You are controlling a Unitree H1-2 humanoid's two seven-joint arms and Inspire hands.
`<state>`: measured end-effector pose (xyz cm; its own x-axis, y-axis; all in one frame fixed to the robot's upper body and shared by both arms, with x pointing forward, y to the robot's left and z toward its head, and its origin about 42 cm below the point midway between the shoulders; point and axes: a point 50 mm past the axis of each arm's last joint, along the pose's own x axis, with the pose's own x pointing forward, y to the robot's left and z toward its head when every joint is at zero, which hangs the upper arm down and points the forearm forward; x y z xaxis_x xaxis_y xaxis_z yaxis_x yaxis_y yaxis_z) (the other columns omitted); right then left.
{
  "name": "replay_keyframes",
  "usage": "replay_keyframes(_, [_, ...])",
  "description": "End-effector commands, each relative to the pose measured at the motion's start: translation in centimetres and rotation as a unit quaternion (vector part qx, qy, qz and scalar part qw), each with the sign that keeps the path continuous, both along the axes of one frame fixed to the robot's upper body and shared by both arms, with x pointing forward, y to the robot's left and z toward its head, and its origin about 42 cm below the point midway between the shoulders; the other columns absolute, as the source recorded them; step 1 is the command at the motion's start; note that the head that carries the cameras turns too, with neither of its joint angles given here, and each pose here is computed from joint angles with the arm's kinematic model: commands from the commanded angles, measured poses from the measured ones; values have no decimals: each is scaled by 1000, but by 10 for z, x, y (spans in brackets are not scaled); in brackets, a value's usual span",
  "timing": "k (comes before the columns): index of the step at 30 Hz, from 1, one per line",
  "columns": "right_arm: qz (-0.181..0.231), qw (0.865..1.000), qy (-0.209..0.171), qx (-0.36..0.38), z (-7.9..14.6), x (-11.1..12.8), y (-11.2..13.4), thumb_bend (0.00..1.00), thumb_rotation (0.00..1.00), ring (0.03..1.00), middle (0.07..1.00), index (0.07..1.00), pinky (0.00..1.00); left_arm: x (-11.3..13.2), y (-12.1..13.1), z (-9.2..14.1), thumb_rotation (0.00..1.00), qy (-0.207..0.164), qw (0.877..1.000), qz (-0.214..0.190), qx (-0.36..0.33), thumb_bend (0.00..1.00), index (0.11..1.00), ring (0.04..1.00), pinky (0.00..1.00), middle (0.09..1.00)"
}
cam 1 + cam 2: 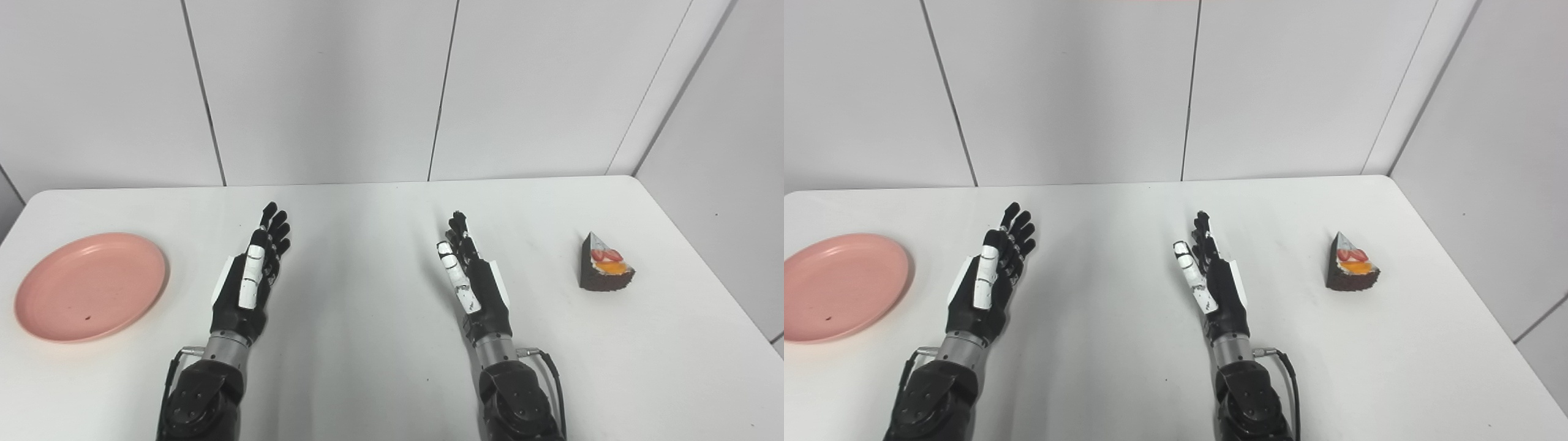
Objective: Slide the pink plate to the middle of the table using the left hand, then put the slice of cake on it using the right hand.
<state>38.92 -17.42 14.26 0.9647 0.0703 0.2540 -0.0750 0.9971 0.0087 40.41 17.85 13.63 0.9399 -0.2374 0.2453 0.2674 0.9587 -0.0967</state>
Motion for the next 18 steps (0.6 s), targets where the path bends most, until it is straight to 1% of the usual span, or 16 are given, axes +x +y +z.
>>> replay_keyframes(1, [1, 1000, -27, 1, 13, 5, 1, 690, 819, 1000, 1000, 1000, 1000, -27, 15, -44, 1000, 63, 998, 19, 12, 735, 1000, 1000, 1000, 1000])
replay_keyframes(5, [2, 999, -33, 2, 13, 6, -1, 679, 819, 1000, 1000, 1000, 1000, -27, 13, -46, 1000, 63, 998, 15, 14, 741, 1000, 1000, 1000, 1000])
replay_keyframes(10, [1, 999, -32, 0, 13, 6, -3, 674, 824, 1000, 1000, 1000, 1000, -26, 10, -46, 1000, 68, 997, 20, 9, 741, 1000, 1000, 1000, 1000])
replay_keyframes(12, [2, 1000, -31, -1, 12, 5, -3, 685, 828, 1000, 1000, 1000, 1000, -26, 10, -46, 1000, 67, 998, 20, 9, 751, 1000, 1000, 1000, 1000])
replay_keyframes(18, [3, 1000, -27, 1, 10, 5, -6, 707, 821, 1000, 1000, 1000, 1000, -25, 7, -47, 1000, 65, 998, 22, 7, 721, 1000, 1000, 1000, 1000])
